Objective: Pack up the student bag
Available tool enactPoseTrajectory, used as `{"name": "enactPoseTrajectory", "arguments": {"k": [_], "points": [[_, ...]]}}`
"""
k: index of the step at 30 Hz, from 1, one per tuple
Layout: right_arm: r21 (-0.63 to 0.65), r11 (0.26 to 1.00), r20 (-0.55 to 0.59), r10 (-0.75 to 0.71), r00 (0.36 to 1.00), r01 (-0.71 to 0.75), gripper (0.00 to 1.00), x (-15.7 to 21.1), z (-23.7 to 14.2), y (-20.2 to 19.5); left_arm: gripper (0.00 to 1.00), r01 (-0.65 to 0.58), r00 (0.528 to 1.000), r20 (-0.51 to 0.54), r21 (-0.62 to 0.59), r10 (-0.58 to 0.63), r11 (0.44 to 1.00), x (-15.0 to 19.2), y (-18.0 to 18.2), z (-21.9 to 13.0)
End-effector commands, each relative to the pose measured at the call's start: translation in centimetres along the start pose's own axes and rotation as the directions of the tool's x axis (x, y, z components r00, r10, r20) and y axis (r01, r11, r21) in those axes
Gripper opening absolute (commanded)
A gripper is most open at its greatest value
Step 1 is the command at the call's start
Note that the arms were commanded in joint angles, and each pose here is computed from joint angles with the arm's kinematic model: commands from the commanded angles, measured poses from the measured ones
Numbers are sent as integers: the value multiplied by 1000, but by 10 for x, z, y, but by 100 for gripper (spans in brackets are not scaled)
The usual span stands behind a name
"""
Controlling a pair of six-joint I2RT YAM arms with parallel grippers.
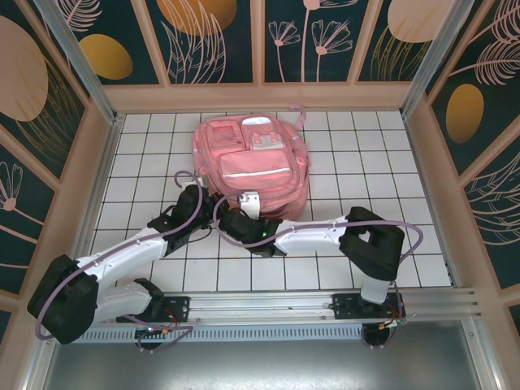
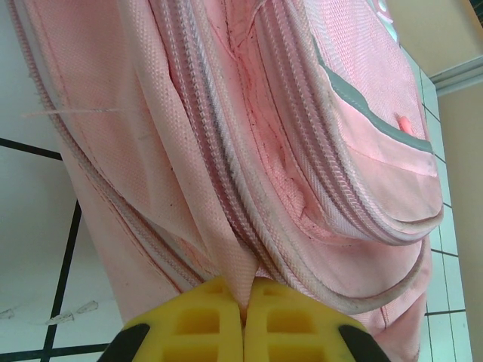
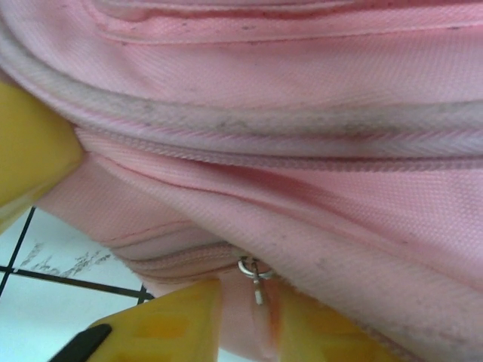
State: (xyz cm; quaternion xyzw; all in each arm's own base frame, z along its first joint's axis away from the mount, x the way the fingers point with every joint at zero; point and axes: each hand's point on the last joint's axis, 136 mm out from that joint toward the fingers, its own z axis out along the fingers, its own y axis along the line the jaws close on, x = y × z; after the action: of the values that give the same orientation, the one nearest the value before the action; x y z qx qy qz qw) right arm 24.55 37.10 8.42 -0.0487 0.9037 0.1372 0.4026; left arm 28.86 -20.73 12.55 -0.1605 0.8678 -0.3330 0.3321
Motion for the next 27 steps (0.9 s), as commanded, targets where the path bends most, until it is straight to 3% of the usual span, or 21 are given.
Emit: {"name": "enactPoseTrajectory", "arguments": {"k": [1, 7, 19, 27], "points": [[60, 998, 16, -31, 999, 30, 22, -6, 6, -10, 0, -21, 996, 88, 143, 8, 990, -28, -47, -13], [80, 996, 19, -27, 999, 25, 0, -3, -1, -20, 0, -24, 995, 99, 118, 13, 993, -29, -42, -12], [125, 992, -12, 7, 1000, -5, 0, 4, -21, -49, 0, 11, 981, 194, -63, 1, 998, -36, 9, -19], [154, 988, -68, 31, 997, -20, 0, 15, -33, -74, 0, 32, 978, 207, -113, -8, 993, -34, 32, -18]]}}
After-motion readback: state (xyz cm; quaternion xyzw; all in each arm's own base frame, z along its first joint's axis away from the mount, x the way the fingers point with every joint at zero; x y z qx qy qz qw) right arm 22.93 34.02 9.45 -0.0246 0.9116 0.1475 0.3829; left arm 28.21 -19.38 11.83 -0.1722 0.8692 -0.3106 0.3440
